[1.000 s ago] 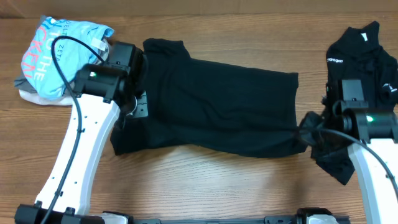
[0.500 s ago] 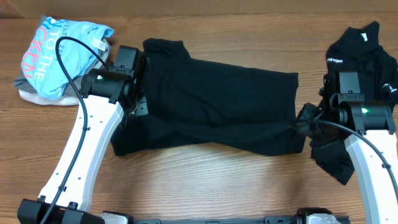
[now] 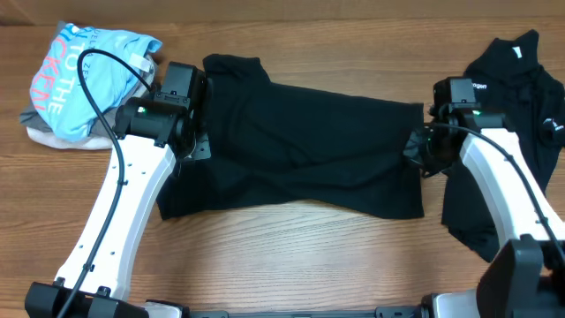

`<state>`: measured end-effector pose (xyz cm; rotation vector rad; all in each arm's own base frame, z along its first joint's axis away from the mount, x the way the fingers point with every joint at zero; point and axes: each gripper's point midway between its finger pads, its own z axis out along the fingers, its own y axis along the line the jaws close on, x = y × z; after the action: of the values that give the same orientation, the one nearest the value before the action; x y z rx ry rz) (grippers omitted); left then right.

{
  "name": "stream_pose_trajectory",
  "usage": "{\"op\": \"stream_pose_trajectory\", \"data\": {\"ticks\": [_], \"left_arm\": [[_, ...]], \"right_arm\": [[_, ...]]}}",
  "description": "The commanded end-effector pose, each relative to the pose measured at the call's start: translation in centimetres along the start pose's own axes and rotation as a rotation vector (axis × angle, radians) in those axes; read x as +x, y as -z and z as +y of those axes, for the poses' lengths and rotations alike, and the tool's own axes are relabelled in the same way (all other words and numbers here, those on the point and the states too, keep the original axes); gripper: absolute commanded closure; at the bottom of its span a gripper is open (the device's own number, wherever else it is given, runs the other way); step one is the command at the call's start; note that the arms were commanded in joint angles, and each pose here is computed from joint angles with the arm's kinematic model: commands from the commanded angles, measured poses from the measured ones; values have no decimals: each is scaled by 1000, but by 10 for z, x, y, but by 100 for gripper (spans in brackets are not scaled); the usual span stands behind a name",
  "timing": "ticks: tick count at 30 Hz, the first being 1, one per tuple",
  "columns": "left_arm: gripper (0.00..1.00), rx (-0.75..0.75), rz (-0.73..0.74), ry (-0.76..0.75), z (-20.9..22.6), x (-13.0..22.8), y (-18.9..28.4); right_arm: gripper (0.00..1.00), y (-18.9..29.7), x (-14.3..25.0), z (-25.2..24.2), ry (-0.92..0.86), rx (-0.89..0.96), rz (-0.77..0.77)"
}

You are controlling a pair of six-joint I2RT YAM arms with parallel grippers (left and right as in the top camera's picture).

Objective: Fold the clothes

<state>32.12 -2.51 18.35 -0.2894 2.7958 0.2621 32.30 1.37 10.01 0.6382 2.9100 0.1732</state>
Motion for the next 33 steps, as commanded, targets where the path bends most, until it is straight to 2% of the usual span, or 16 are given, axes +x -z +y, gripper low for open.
{"op": "stream_pose_trajectory", "data": {"ticks": [1,3,4,11,18,21,28,33], "left_arm": [[96,-15,-18,23,3,-1,3],[96,-15,-18,23,3,-1,3],[96,-14,-19,24,3,-1,3],[96,-13,-21,24,2,-2,2],[96,-13,-21,24,2,-2,2],[96,-13,-21,24,2,-2,2],[96,-13,-20,24,2,-1,2],[96,-14,-19,23,3,-1,2]], "right_arm": [[62,0,-3,-2,11,14,-5],[34,0,-2,-5,17,18,3],[28,-1,-1,-6,13,20,7],[30,-29,2,-11,6,11,-15],[46,-48,-25,-18,28,45,-172],[46,-54,-30,-19,68,51,-190],[36,-79,-26,-19,110,48,-150],[36,-96,-20,-19,128,47,-106]]}}
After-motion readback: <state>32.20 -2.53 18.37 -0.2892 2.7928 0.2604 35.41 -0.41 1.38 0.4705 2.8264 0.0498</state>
